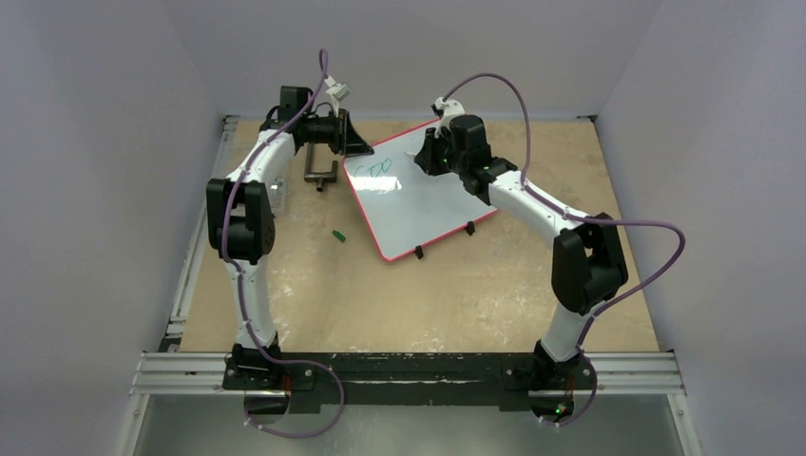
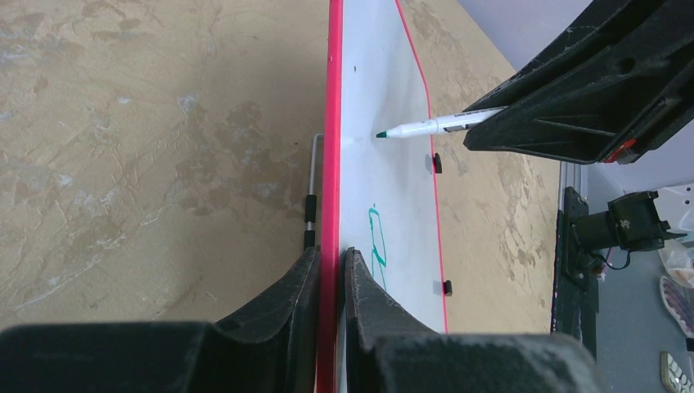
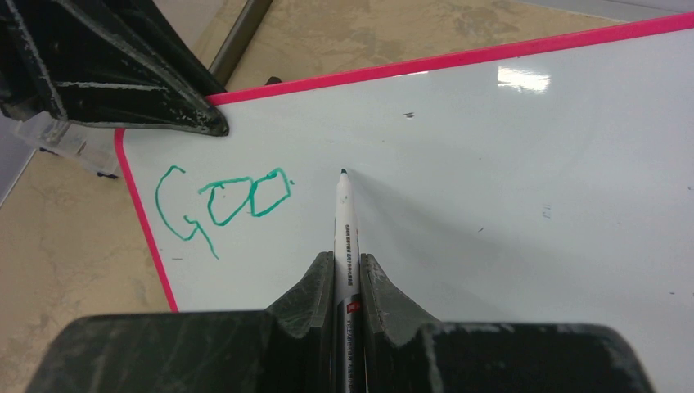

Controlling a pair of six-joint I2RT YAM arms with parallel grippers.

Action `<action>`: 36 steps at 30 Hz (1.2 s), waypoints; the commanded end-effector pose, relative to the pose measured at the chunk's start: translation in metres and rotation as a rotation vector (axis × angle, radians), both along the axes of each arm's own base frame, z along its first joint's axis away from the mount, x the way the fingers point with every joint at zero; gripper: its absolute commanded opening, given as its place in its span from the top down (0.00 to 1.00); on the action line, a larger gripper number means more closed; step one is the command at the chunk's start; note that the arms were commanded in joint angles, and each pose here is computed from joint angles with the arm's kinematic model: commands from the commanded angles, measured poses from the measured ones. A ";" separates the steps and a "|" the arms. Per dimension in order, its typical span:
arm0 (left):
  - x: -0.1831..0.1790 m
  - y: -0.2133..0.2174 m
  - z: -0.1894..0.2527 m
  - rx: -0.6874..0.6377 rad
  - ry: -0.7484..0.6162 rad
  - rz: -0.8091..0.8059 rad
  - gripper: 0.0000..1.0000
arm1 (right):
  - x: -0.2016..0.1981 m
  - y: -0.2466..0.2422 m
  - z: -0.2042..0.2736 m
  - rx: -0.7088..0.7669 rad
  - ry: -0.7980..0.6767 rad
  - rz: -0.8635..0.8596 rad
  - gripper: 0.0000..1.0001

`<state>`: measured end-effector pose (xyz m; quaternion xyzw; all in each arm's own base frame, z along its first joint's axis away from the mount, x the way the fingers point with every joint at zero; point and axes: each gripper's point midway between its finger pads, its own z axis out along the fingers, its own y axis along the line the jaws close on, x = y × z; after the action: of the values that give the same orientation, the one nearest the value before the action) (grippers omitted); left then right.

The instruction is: Write a sentence on the whiteboard

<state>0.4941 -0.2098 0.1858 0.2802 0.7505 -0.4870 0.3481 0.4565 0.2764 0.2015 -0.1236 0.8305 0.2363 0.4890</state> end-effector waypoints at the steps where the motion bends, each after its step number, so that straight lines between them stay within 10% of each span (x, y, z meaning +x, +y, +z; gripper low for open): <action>1: -0.008 -0.007 0.017 0.005 -0.076 -0.034 1.00 | 0.006 0.001 0.027 0.045 -0.056 -0.019 1.00; 36: -0.010 -0.008 0.017 0.001 -0.077 -0.037 1.00 | -0.015 0.016 -0.031 -0.013 0.059 0.084 1.00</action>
<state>0.4938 -0.2089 0.1836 0.2777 0.7534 -0.4843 0.3474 0.4505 0.2991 0.1901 -0.1474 0.8270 0.2718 0.4695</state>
